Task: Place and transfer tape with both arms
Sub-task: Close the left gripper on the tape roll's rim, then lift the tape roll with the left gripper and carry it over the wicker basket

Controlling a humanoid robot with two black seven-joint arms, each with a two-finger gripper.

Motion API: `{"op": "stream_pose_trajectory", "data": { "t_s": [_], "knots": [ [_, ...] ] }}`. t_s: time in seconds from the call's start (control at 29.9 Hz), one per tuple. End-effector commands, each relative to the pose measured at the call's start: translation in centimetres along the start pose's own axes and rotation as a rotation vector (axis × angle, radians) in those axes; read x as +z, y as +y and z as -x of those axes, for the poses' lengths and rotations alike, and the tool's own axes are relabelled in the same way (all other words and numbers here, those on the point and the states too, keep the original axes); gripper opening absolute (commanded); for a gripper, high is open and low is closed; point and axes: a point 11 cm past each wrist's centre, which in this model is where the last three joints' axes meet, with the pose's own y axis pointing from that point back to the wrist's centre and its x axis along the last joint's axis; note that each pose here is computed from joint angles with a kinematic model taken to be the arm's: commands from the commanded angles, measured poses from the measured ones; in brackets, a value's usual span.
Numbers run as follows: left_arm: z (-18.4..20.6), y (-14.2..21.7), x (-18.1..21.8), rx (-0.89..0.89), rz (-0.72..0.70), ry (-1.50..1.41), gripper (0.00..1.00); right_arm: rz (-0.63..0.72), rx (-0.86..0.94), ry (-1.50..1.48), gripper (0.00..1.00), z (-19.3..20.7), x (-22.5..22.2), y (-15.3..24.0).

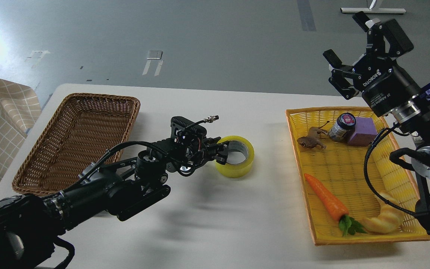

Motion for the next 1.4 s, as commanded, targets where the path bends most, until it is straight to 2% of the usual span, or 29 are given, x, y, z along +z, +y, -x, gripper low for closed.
{"op": "stream_pose_trajectory", "data": {
  "t_s": [0.0, 0.1, 0.4, 0.7, 1.0, 1.37],
  "knots": [
    [-0.5, 0.0, 0.0, 0.006, -0.001, -0.009, 0.17, 0.005, 0.005, -0.001, 1.00, -0.1, 0.2, 0.1],
    [-0.7, 0.1, -0.3, 0.009, -0.004, -0.013, 0.14, 0.005, 0.007, -0.001, 1.00, -0.1, 0.2, 0.1],
    [-1.4, 0.5, -1.1, 0.019, -0.014, -0.024, 0.14, 0.004, 0.011, -0.001, 1.00, -0.2, 0.1, 0.1],
    [-6.0, 1.2, -2.3, 0.084, -0.026, -0.086, 0.14, 0.003, 0.012, -0.004, 1.00, -0.2, 0.2, 0.1],
    [-11.8, 4.9, -7.4, 0.128, -0.115, -0.188, 0.14, 0.007, 0.012, -0.005, 1.00, -0.3, 0.3, 0.1],
    [-12.9, 9.8, -14.2, 0.133, -0.207, -0.189, 0.14, 0.005, 0.007, 0.001, 1.00, -0.2, 0.0, -0.1]
  ]
}}
